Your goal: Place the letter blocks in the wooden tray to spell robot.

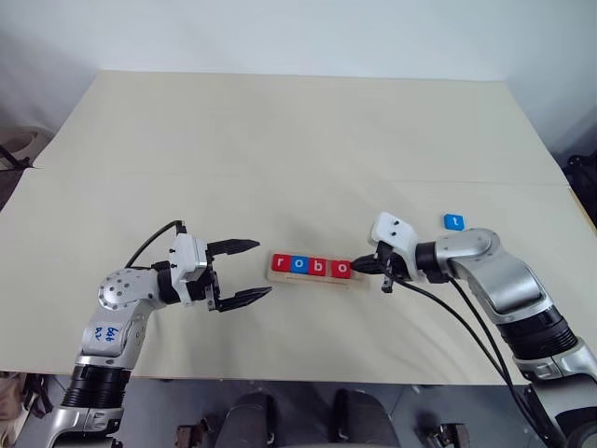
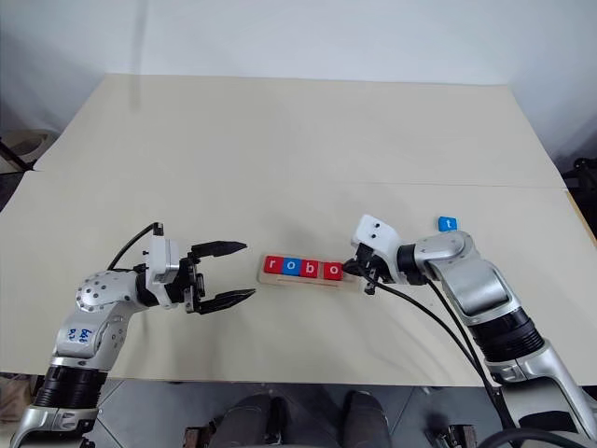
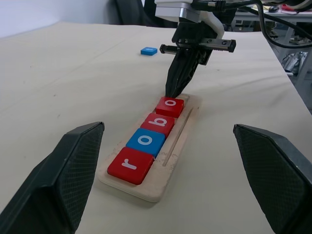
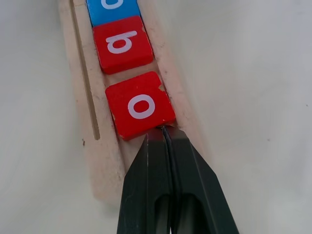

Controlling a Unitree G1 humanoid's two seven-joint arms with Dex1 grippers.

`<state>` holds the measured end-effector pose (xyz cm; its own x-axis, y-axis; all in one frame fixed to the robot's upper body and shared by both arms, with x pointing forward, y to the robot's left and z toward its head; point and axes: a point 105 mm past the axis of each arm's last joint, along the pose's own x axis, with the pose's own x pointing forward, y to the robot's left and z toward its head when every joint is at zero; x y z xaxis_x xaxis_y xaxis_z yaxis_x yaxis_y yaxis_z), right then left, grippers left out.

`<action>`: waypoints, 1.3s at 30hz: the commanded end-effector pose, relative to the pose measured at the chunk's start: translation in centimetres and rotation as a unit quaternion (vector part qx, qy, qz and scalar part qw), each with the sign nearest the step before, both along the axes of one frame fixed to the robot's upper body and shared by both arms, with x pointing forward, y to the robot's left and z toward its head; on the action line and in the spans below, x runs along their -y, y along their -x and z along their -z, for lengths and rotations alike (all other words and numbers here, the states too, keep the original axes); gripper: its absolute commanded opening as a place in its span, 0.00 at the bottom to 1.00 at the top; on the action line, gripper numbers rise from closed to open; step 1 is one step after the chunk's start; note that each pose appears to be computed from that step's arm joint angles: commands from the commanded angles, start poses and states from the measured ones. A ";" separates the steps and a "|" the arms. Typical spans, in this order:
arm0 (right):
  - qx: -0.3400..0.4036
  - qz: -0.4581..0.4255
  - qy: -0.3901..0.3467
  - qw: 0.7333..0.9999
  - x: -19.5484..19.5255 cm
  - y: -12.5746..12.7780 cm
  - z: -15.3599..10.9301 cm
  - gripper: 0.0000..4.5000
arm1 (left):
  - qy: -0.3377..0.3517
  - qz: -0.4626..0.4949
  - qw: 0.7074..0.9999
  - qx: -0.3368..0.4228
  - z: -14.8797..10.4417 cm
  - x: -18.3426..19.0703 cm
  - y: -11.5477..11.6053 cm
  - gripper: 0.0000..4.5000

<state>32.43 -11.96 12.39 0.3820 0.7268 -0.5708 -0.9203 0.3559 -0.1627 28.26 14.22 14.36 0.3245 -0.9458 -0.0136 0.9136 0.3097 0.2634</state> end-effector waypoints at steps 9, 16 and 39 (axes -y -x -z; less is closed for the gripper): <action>0.016 -0.026 -0.007 1.000 -1.7 0.3 -0.9 0.01 | 0.002 0.000 1.000 0.020 -0.7 0.2 0.2 1.00; 0.049 -0.010 -0.018 0.999 1.6 1.3 -3.0 0.01 | 0.000 0.002 1.000 0.017 -0.6 0.1 0.2 1.00; 0.198 0.364 -0.166 0.895 17.4 8.5 0.9 0.99 | 0.009 0.023 1.000 0.013 -1.1 1.1 -2.4 1.00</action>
<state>23.62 -29.37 10.98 0.9430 0.3184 -0.0972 -0.3314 0.9256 -0.1830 30.66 13.24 15.02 0.2898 -0.9571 0.0059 0.9247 0.2816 0.2563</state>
